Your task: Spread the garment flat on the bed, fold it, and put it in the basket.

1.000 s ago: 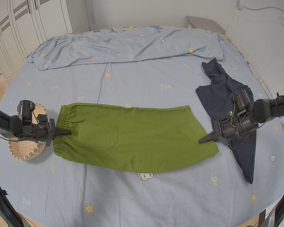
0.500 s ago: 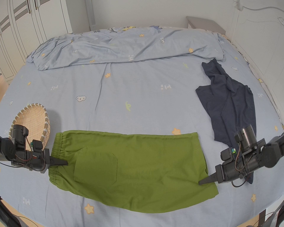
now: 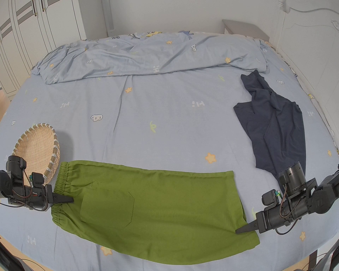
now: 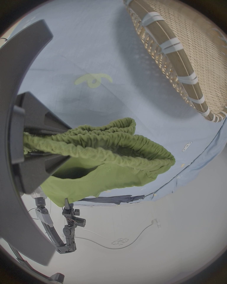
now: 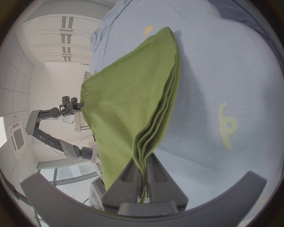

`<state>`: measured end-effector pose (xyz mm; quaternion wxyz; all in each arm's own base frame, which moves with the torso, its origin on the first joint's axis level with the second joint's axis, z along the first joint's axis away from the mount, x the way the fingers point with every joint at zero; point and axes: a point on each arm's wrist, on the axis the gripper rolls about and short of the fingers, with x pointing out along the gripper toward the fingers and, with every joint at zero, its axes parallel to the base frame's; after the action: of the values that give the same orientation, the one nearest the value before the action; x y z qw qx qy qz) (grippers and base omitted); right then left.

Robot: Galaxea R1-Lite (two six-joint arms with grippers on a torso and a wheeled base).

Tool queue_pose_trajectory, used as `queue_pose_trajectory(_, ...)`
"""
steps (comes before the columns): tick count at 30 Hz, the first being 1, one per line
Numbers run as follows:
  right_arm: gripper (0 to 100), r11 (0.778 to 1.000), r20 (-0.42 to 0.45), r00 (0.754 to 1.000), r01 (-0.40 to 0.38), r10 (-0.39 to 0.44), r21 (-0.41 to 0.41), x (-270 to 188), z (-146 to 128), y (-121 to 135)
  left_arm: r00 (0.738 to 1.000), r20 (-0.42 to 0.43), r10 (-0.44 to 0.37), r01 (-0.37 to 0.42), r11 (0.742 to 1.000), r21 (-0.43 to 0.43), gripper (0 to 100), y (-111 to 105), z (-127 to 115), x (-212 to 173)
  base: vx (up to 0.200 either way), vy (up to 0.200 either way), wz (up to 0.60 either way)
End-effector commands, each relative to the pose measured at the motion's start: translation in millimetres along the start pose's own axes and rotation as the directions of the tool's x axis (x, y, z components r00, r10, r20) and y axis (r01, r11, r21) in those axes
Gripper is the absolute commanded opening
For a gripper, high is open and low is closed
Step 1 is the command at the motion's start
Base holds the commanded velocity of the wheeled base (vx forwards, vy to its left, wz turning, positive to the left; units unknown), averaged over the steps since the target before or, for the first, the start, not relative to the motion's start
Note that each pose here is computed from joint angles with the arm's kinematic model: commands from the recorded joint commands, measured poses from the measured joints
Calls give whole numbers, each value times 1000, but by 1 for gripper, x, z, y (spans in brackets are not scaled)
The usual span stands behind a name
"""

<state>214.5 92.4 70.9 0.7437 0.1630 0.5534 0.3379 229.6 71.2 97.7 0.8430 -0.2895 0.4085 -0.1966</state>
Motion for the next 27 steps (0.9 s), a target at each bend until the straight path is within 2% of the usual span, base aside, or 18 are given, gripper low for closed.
queue_pose_trajectory(1, 0, 1000, -19, 1000, 5, -5, 12, 4, -1, -3, 1000, -7, -1, 1, 1000, -3, 0, 0, -1, 1, 0, 0, 0)
queue_pose_trajectory(6, 0, 1000, -27, 1000, 5, -4, 9, 6, -2, -4, 1000, -13, -4, 4, 1000, -2, 0, -1, -2, 3, 0, 0, 0)
queue_pose_trajectory(7, 100, 1000, -24, 1000, 4, -4, 7, 6, -2, -4, 1000, -13, -4, 4, 1000, -2, 0, -1, -2, 3, 0, 0, 0)
queue_pose_trajectory(16, 100, 1000, 7, 1000, 17, -17, -17, 2, -2, -2, 1000, -21, -10, 11, 1000, 9, 0, -6, -4, 3, 0, 0, 0)
queue_pose_trajectory(19, 100, 996, 109, 992, 64, -57, -60, -13, 5, 7, 1000, 9, -12, 12, 999, 38, 0, -15, -2, -5, 0, 0, 0)
queue_pose_trajectory(20, 100, 990, 203, 976, 102, -82, -93, -26, 11, 16, 1000, 30, -9, 7, 998, 56, 0, -21, 0, -11, 0, 0, 0)
queue_pose_trajectory(21, 100, 988, 230, 969, 113, -87, -102, -30, 13, 19, 999, 34, -2, 0, 998, 57, 0, -22, 0, -13, 0, 0, 0)
queue_pose_trajectory(22, 100, 981, 302, 946, 156, -114, -118, -42, 21, 28, 999, 38, 7, -10, 998, 66, 0, -27, 1, -17, 0, 0, 0)
queue_pose_trajectory(23, 100, 979, 315, 941, 166, -121, -120, -44, 22, 30, 999, 38, 11, -13, 998, 67, 0, -28, 1, -18, 0, 0, 0)
queue_pose_trajectory(24, 100, 967, 376, 912, 223, -163, -121, -53, 30, 37, 999, 45, 24, -28, 997, 74, 0, -37, 3, -27, 0, 0, 0)
queue_pose_trajectory(25, 100, 967, 376, 912, 223, -163, -121, -53, 30, 37, 999, 45, 24, -28, 997, 74, 0, -37, 3, -27, 0, 0, 0)
queue_pose_trajectory(26, 100, 958, 410, 890, 265, -200, -109, -61, 37, 42, 998, 47, 38, -42, 996, 76, 0, -50, 4, -39, 0, 0, 0)
queue_pose_trajectory(27, 100, 955, 418, 883, 279, -216, -97, -66, 38, 42, 998, 50, 39, -43, 996, 78, 0, -57, 6, -45, 0, 0, 0)
